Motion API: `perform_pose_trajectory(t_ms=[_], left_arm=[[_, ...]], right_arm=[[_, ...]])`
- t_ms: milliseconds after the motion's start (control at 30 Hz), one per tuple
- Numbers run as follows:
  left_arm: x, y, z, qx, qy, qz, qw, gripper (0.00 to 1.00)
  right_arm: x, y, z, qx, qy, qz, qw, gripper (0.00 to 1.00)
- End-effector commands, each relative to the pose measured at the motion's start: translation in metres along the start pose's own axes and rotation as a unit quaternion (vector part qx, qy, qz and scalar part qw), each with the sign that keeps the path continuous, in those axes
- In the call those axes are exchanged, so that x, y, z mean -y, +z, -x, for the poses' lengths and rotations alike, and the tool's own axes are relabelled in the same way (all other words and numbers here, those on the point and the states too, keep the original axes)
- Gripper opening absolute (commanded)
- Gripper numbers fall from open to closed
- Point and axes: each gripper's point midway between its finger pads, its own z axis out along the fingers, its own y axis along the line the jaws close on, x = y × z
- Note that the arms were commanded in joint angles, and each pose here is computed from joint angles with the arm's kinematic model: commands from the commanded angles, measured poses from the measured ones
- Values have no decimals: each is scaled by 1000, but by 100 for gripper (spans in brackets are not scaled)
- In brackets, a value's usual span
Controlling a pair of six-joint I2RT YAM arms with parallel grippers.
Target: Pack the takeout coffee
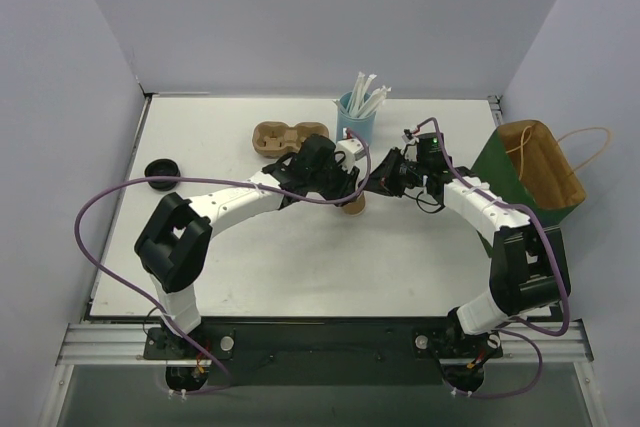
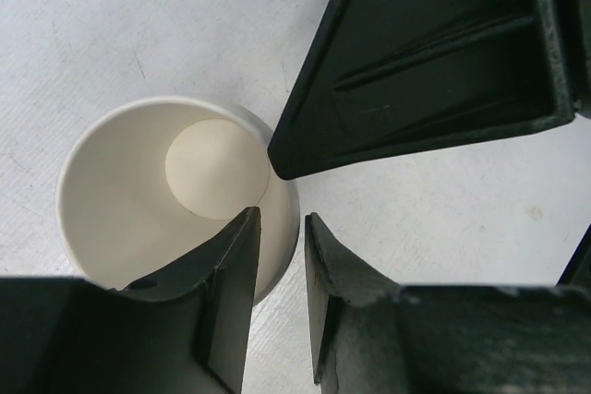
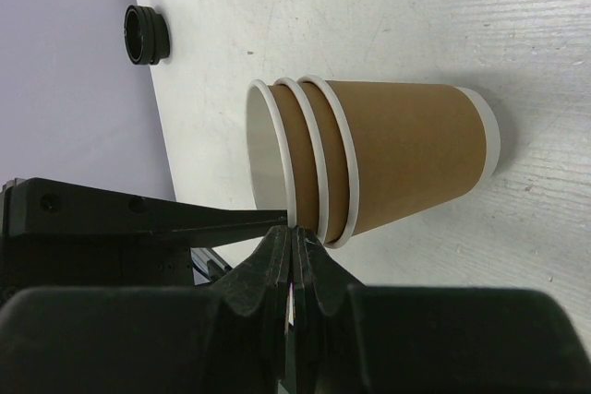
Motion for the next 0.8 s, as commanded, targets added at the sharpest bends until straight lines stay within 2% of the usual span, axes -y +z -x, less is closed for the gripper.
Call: perform_pose_trajectory(t_ms=[0, 133, 333, 767], left_arm=[[13, -12, 34, 49, 8, -23, 999, 36], [15, -15, 37, 55, 4, -34, 998, 40], [13, -16, 39, 57, 0, -35, 998, 40], [12, -14, 40, 59, -7, -40, 997, 27]], right_arm=[[-15, -4, 7, 3, -18, 18, 1000, 0], [-9, -2, 6, -2, -15, 13, 1000, 0], [-10, -1, 6, -2, -16, 15, 1000, 0], [-10, -2, 6, -3, -15, 16, 1000, 0]])
